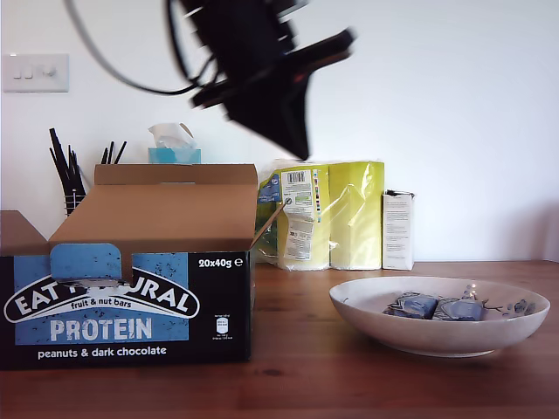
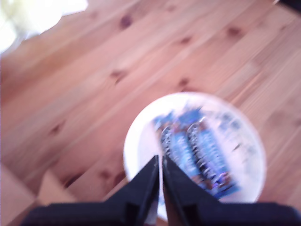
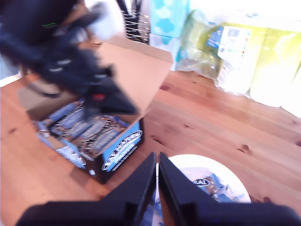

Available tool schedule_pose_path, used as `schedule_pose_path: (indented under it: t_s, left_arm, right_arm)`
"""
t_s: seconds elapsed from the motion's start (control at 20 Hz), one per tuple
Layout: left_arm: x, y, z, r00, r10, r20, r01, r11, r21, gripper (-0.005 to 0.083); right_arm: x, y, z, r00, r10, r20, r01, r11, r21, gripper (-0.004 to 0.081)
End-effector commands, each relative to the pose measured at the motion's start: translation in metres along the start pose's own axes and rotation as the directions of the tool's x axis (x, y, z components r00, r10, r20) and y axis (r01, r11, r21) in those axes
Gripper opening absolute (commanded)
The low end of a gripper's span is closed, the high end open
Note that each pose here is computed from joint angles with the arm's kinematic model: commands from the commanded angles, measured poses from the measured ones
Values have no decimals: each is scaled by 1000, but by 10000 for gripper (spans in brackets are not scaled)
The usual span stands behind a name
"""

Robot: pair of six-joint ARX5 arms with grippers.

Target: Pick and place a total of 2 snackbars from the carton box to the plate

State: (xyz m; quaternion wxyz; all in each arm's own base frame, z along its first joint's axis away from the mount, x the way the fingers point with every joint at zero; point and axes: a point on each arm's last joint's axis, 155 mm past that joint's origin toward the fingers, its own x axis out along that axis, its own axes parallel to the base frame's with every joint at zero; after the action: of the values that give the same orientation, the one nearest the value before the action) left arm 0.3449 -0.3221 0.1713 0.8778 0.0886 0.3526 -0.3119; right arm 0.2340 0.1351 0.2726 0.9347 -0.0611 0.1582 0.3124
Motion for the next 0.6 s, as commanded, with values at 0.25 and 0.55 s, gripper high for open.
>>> schedule_pose_path:
  t_s: [0.25,0.55]
  left_arm:
    - [-65,64,-25,982,83,170,-73,995,-64,-24]
    - [-122,113,-54,941,167,295,-133,982,-131,-24]
  right_arm:
    - [17,-18,0,999,-29,15,28,999,42,-13]
    - [25,-20,-13,1000,-12,26,10,997,80,-13]
